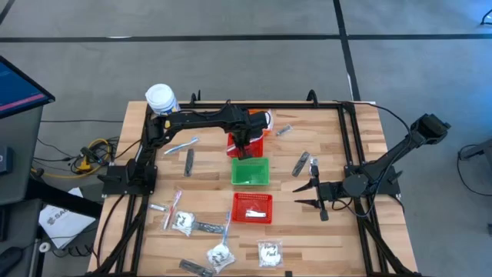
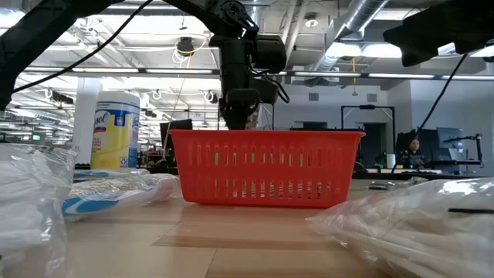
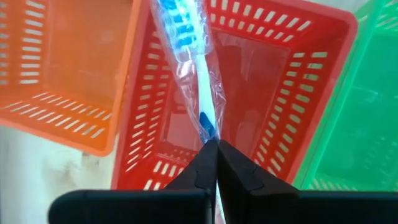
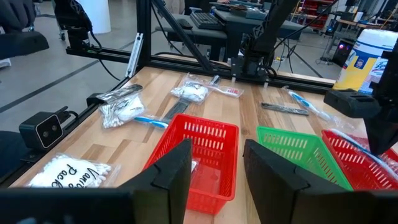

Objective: Pick & Place Travel size toiletries
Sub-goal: Put the blue toothbrush into the top red basket, then adjust the top red basket, then adjust the black comb

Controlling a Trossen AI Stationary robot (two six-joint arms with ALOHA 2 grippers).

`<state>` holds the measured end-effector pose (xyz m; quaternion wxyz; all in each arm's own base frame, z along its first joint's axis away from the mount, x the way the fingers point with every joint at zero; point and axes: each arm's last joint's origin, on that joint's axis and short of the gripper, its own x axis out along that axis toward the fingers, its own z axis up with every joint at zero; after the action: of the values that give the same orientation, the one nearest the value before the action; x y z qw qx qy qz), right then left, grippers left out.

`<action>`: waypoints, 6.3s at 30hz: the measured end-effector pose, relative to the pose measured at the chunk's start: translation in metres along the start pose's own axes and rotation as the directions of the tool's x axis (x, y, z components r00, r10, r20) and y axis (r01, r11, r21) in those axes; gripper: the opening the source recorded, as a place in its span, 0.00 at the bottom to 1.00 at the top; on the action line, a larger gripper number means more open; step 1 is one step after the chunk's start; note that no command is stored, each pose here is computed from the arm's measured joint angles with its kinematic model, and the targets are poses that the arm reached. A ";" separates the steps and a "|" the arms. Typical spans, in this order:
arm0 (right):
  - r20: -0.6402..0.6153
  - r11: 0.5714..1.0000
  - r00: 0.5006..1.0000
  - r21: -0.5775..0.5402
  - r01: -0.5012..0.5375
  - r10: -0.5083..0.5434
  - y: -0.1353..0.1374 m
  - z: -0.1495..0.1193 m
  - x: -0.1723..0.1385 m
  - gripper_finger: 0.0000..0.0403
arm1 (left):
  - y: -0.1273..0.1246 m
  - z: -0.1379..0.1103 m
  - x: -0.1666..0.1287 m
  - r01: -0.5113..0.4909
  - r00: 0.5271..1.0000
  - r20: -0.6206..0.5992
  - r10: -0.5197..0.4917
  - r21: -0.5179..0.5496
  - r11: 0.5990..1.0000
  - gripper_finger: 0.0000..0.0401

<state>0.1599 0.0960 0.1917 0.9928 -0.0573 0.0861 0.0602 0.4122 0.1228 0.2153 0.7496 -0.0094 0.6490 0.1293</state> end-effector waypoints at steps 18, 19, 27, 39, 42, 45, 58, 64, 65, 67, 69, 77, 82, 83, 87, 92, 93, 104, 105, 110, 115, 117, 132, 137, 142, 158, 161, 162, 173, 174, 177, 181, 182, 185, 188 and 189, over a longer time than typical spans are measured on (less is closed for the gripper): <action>-0.001 1.000 1.000 0.000 0.003 -0.003 0.000 0.000 0.000 0.34 | -0.007 -0.009 -0.014 -0.006 0.998 -0.056 0.008 0.044 0.999 0.00; -0.001 1.000 1.000 0.000 0.003 -0.003 0.000 0.000 0.000 0.34 | -0.007 -0.009 -0.014 -0.009 0.998 -0.055 0.011 0.044 0.999 0.00; 0.001 1.000 1.000 0.001 0.004 -0.004 0.000 0.000 0.000 0.36 | -0.002 -0.007 -0.014 -0.015 0.999 -0.039 0.016 0.041 0.999 0.00; -0.003 1.000 1.000 -0.001 0.004 -0.004 0.000 0.000 0.000 0.34 | -0.002 -0.005 -0.014 -0.068 0.997 -0.022 0.070 0.055 0.996 0.12; -0.003 1.000 1.000 -0.001 0.004 -0.004 0.000 0.000 0.000 0.35 | -0.004 -0.005 -0.015 -0.148 0.988 -0.026 0.149 0.066 0.987 0.16; -0.003 1.000 1.000 -0.001 0.004 -0.004 0.000 0.000 0.000 0.35 | -0.008 -0.007 -0.022 -0.170 0.985 -0.023 0.172 0.066 0.983 0.18; -0.007 1.000 1.000 0.005 0.004 -0.004 0.000 -0.001 0.000 0.34 | -0.009 -0.037 -0.051 -0.174 0.984 -0.068 0.166 -0.140 0.975 0.01; -0.006 1.000 1.000 0.005 0.004 -0.004 0.000 -0.001 0.000 0.35 | -0.009 -0.064 -0.043 -0.178 0.980 -0.126 0.152 -0.226 0.958 0.00; -0.006 1.000 1.000 0.005 0.004 -0.004 0.000 -0.001 0.000 0.35 | -0.010 -0.068 -0.038 -0.181 0.978 -0.141 0.152 -0.227 0.957 0.00; -0.006 1.000 1.000 0.005 0.004 -0.004 0.000 -0.001 0.000 0.35 | -0.012 -0.076 -0.026 -0.182 0.976 -0.157 0.149 -0.226 0.957 0.00; -0.006 1.000 1.000 0.005 0.004 -0.004 0.000 -0.001 0.000 0.35 | -0.013 -0.080 -0.014 -0.153 0.983 -0.141 0.121 -0.237 0.959 0.00; -0.002 1.000 1.000 0.008 0.004 -0.004 0.000 0.000 0.000 0.34 | -0.014 -0.082 0.012 -0.075 0.996 -0.059 0.062 -0.258 0.963 0.00; -0.002 1.000 1.000 0.008 0.004 -0.004 0.000 0.000 0.000 0.35 | -0.013 -0.074 0.012 0.000 1.000 0.022 0.006 -0.261 0.965 0.00; -0.002 1.000 1.000 0.008 0.004 -0.004 0.000 0.000 0.000 0.35 | -0.013 -0.073 0.012 0.010 0.999 0.039 0.000 -0.258 0.966 0.00; -0.003 1.000 1.000 0.008 0.004 -0.004 0.000 0.000 0.000 0.35 | -0.013 -0.071 0.012 0.019 0.999 0.052 -0.006 -0.258 0.966 0.00; -0.003 1.000 1.000 0.007 0.004 -0.004 0.000 0.000 0.000 0.34 | -0.013 -0.075 0.009 0.013 1.000 0.031 -0.005 -0.255 0.967 0.00; -0.003 1.000 1.000 0.007 0.004 -0.004 0.000 0.000 0.000 0.34 | -0.013 -0.076 0.007 -0.001 1.000 0.023 0.007 -0.254 0.967 0.00; -0.006 1.000 1.000 0.006 0.004 -0.004 0.000 -0.001 0.000 0.35 | 0.000 -0.100 -0.073 -0.048 0.968 0.207 0.142 -0.403 0.914 0.00; -0.005 1.000 1.000 0.006 0.004 -0.004 0.000 -0.001 0.000 0.35 | 0.000 -0.104 -0.079 -0.038 0.963 0.226 0.144 -0.415 0.909 0.00; -0.006 1.000 1.000 0.006 0.002 -0.002 0.000 -0.001 0.000 0.35 | -0.008 -0.127 -0.096 0.002 0.948 0.287 0.136 -0.435 0.900 0.00; -0.005 1.000 1.000 0.006 0.002 -0.002 0.000 0.000 0.000 0.34 | -0.019 -0.153 -0.095 0.042 0.935 0.330 0.126 -0.457 0.889 0.00; -0.005 1.000 1.000 0.006 0.002 -0.002 0.000 0.000 0.000 0.34 | -0.021 -0.164 -0.090 0.050 0.938 0.323 0.123 -0.478 0.877 0.00; -0.002 1.000 1.000 0.007 0.002 -0.002 0.000 0.000 0.000 0.34 | -0.048 -0.215 -0.041 0.065 0.971 0.224 0.088 -0.596 0.800 0.00; -0.003 1.000 1.000 0.007 0.003 -0.003 0.000 0.000 0.000 0.35 | -0.063 -0.223 -0.032 0.043 0.965 0.228 0.134 -0.635 0.771 0.00; 0.020 1.000 1.000 0.009 0.003 -0.004 0.000 0.002 0.000 0.36 | -0.082 -0.226 -0.025 0.087 0.936 0.315 0.155 -0.636 0.767 0.00; 0.027 0.999 1.000 0.050 0.002 -0.003 0.000 0.003 0.000 0.34 | -0.146 -0.222 -0.042 0.397 0.743 0.668 -0.047 -0.383 0.834 0.00; 0.027 0.999 1.000 0.050 0.002 -0.003 0.000 0.003 0.000 0.34 | -0.156 -0.225 -0.046 0.447 0.722 0.681 -0.123 -0.323 0.834 0.00; 0.028 0.999 1.000 0.050 0.001 -0.003 0.000 0.003 0.000 0.34 | -0.159 -0.226 -0.047 0.452 0.718 0.682 -0.137 -0.309 0.837 0.00; 0.026 0.998 1.000 0.071 0.001 -0.003 0.000 0.003 0.000 0.33 | -0.181 -0.240 -0.053 0.489 0.701 0.679 -0.220 -0.232 0.841 0.00; 0.024 0.997 1.000 0.075 0.000 -0.002 0.000 0.003 0.000 0.33 | -0.181 -0.241 -0.053 0.493 0.700 0.680 -0.218 -0.239 0.836 0.00; 0.020 0.997 1.000 0.080 -0.008 0.006 0.000 0.002 0.000 0.32 | -0.180 -0.241 -0.053 0.490 0.700 0.685 -0.199 -0.259 0.832 0.00; 0.018 0.997 1.000 0.079 -0.023 0.022 0.001 0.001 0.001 0.31 | -0.180 -0.240 -0.053 0.486 0.701 0.688 -0.188 -0.268 0.832 0.00; 0.018 0.997 1.000 0.079 -0.023 0.021 0.001 0.001 0.002 0.31 | -0.179 -0.240 -0.053 0.486 0.701 0.689 -0.187 -0.269 0.831 0.00; 0.021 0.996 1.000 0.083 -0.014 0.012 0.000 0.001 0.003 0.30 | -0.179 -0.240 -0.053 0.485 0.701 0.688 -0.187 -0.268 0.832 0.00; 0.020 0.996 1.000 0.085 -0.004 0.002 -0.002 0.001 0.004 0.29 | -0.179 -0.240 -0.053 0.482 0.701 0.688 -0.187 -0.263 0.835 0.00; 0.021 0.996 1.000 0.085 -0.004 0.002 -0.002 0.001 0.004 0.29 | -0.179 -0.240 -0.053 0.482 0.701 0.689 -0.187 -0.263 0.835 0.00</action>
<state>0.1640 0.0945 0.1924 0.9951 -0.0141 0.0785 0.0585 0.2095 -0.1037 0.2014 0.9137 -0.2491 0.2977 0.1202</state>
